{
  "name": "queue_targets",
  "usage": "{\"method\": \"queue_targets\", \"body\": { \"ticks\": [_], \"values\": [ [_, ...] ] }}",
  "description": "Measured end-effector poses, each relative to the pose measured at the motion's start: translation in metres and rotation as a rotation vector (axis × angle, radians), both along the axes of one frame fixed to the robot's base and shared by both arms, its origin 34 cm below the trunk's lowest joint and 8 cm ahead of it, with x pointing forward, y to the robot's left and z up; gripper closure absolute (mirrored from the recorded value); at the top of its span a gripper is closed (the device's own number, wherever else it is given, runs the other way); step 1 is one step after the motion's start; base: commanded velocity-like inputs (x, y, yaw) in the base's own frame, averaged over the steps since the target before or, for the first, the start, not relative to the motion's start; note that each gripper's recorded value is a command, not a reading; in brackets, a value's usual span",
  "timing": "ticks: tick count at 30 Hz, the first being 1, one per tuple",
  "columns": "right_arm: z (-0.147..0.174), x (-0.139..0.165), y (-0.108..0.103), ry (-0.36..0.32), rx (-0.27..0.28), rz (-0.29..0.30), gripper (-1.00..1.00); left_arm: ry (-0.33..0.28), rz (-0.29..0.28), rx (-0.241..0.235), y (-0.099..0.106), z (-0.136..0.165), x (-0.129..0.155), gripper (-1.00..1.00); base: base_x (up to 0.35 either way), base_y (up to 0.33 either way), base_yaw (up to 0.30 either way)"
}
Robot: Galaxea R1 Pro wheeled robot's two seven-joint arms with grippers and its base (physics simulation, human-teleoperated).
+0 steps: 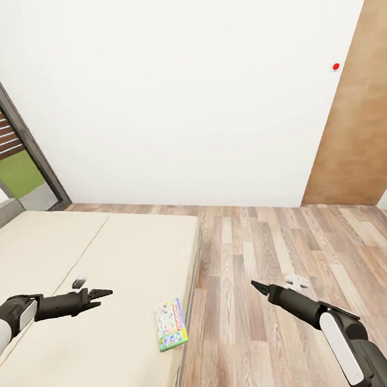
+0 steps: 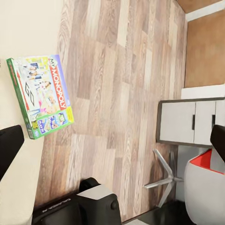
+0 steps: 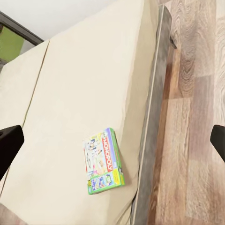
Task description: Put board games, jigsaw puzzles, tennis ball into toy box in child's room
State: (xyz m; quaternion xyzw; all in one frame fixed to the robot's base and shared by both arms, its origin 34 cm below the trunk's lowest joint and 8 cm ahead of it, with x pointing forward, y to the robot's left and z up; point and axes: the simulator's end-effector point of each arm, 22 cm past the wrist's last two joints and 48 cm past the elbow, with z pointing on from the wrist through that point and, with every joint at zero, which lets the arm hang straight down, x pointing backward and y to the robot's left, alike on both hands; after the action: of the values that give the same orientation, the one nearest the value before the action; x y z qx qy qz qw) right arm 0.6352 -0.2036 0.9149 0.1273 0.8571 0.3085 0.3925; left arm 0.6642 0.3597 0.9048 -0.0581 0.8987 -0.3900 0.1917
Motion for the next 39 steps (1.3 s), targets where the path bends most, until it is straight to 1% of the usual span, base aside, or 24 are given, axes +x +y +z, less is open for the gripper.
{"method": "queue_targets", "body": {
  "ticks": [7, 17, 26, 39],
  "values": [
    [0.0001, -0.0001, -0.0002, 0.000, -0.001, 0.000, -1.00, 0.000, 0.000, 0.000, 0.0001, 0.0001, 0.0000, -1.00, 0.048, -0.022, 0.046],
    [0.0006, 0.0001, 0.0003, -0.002, -0.002, 0.002, -1.00, -0.003, 0.002, -0.002, 0.0000, 0.0011, 0.0004, -1.00, 0.096, -0.062, 0.215],
    [0.0006, 0.0000, 0.0003, -0.001, -0.002, 0.002, -1.00, -0.004, 0.000, -0.004, -0.0006, 0.0017, 0.0005, -1.00, 0.007, -0.004, 0.082],
    [0.0025, 0.0003, 0.0006, -0.005, -0.002, 0.003, -1.00, -0.007, 0.000, -0.005, -0.0006, 0.0036, 0.0007, -1.00, 0.015, 0.000, 0.217]
  ]
}}
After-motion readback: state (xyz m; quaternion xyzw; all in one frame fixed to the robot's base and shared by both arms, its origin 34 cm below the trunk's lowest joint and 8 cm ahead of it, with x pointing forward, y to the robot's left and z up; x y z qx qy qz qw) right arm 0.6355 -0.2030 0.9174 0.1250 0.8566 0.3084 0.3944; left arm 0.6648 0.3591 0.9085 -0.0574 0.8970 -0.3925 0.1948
